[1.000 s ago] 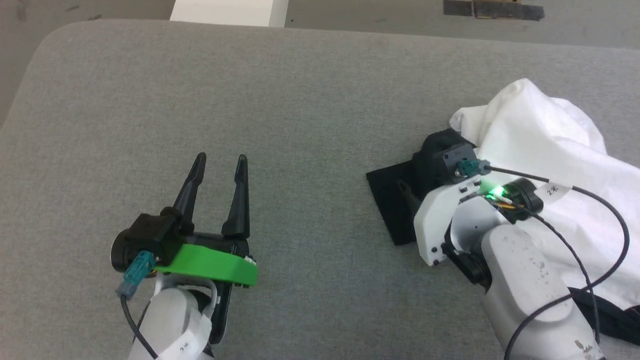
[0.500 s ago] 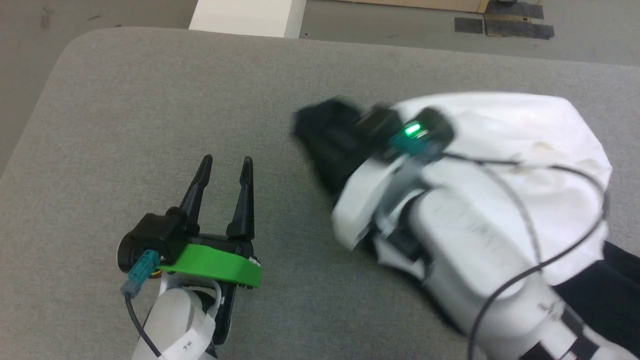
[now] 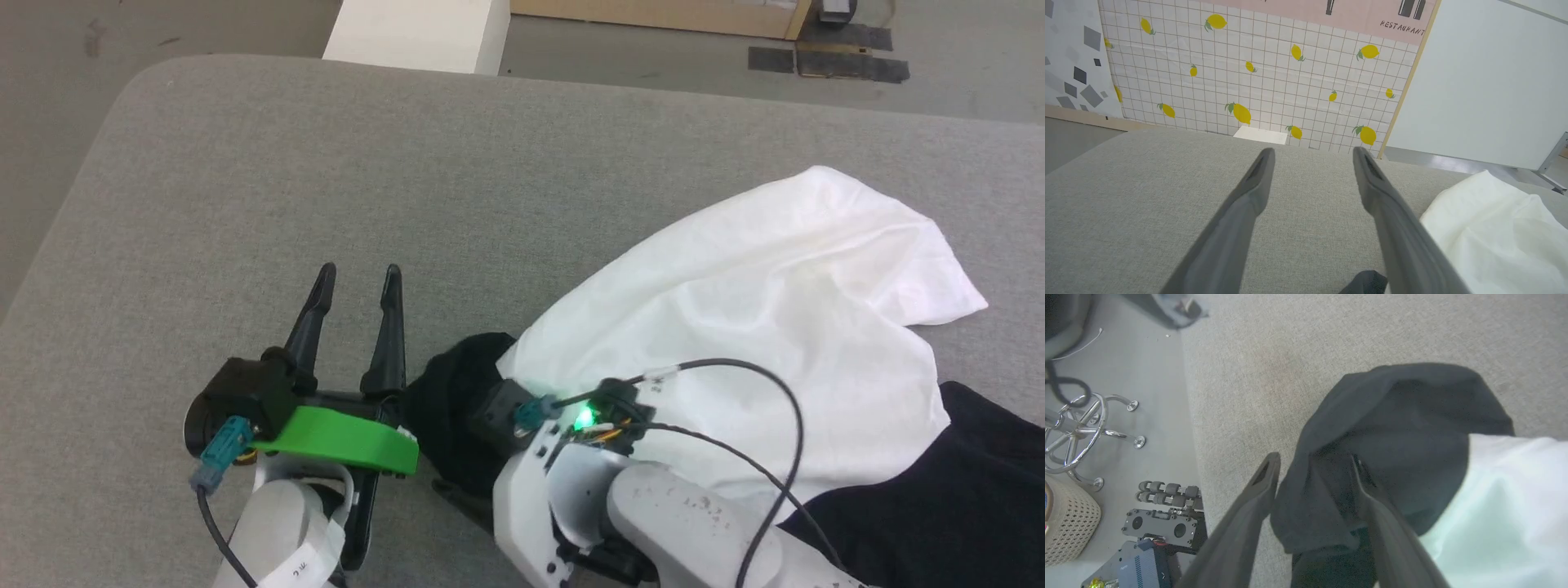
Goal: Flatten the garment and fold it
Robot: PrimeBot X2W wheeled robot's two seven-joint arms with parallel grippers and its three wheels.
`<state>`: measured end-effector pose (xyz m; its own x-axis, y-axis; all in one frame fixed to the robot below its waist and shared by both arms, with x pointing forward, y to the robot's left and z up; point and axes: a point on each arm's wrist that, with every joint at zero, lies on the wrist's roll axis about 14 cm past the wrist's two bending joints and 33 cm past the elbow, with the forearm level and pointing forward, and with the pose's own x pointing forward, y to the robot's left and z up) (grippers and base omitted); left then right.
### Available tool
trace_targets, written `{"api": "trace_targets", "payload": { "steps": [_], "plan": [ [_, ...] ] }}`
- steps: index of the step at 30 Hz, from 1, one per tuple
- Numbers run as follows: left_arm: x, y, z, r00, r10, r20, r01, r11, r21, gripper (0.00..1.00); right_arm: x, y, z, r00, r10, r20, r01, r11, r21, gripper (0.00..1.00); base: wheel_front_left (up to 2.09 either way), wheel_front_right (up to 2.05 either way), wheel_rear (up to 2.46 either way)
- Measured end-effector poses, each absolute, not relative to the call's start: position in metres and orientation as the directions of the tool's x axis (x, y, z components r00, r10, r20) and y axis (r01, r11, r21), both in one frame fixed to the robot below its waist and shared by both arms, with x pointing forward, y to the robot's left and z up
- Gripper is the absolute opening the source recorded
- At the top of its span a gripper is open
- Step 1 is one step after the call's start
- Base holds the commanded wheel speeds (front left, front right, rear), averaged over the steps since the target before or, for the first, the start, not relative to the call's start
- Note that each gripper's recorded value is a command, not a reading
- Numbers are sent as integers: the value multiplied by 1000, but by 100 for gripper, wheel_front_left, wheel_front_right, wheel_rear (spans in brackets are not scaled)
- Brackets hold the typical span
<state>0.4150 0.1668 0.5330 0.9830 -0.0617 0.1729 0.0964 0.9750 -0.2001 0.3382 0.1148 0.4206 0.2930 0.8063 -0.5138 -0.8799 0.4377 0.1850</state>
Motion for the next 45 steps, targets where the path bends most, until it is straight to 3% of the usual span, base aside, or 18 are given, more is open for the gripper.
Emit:
{"api": "trace_targets", "payload": {
  "steps": [3,8,12,16,20,23,28,33,34,35,36,37,41,45],
  "plan": [
    [414,164,531,983,-68,168,102,974,-203,100,357,105,432,377,807,-454,-835,509,212,100,0,0,0],
    [411,158,533,981,-89,172,123,972,-202,100,407,61,476,623,744,-241,-706,668,236,100,0,0,0],
    [408,148,530,979,-123,164,152,972,-180,100,438,-16,503,825,557,-95,-534,823,195,100,0,0,0],
    [407,137,526,975,-164,152,188,968,-164,100,436,-93,518,940,340,-3,-335,929,157,100,0,0,0],
    [404,128,505,975,-205,83,215,967,-138,100,417,-158,520,990,139,27,-142,981,130,100,0,0,0],
    [403,128,474,972,-226,-65,221,972,-80,100,398,-194,512,1000,30,-2,-30,992,120,100,0,0,0],
    [403,142,432,934,-160,-319,160,987,-27,100,387,-213,511,1000,-25,-18,28,990,136,100,0,0,0],
    [390,146,389,796,-140,-589,161,987,-16,100,386,-217,507,999,-39,-30,43,985,169,100,0,0,0],
    [389,145,386,776,-142,-615,169,986,-14,84,386,-217,506,999,-38,-33,44,984,172,100,0,0,0],
    [389,144,384,751,-147,-644,182,983,-13,46,387,-216,505,999,-36,-36,42,983,177,100,0,0,0],
    [389,143,383,729,-155,-667,190,982,-20,20,387,-214,503,999,-31,-40,38,982,183,100,0,0,0],
    [390,142,384,720,-160,-676,193,981,-27,0,387,-213,502,999,-28,-43,35,982,187,100,0,0,0],
    [409,150,403,782,-140,-608,166,986,-14,0,388,-209,497,998,-18,-57,29,980,196,100,0,0,0],
    [442,192,450,926,15,-376,-10,1000,15,0,391,-205,493,998,-6,-67,20,980,199,100,0,0,0]
  ]
}}
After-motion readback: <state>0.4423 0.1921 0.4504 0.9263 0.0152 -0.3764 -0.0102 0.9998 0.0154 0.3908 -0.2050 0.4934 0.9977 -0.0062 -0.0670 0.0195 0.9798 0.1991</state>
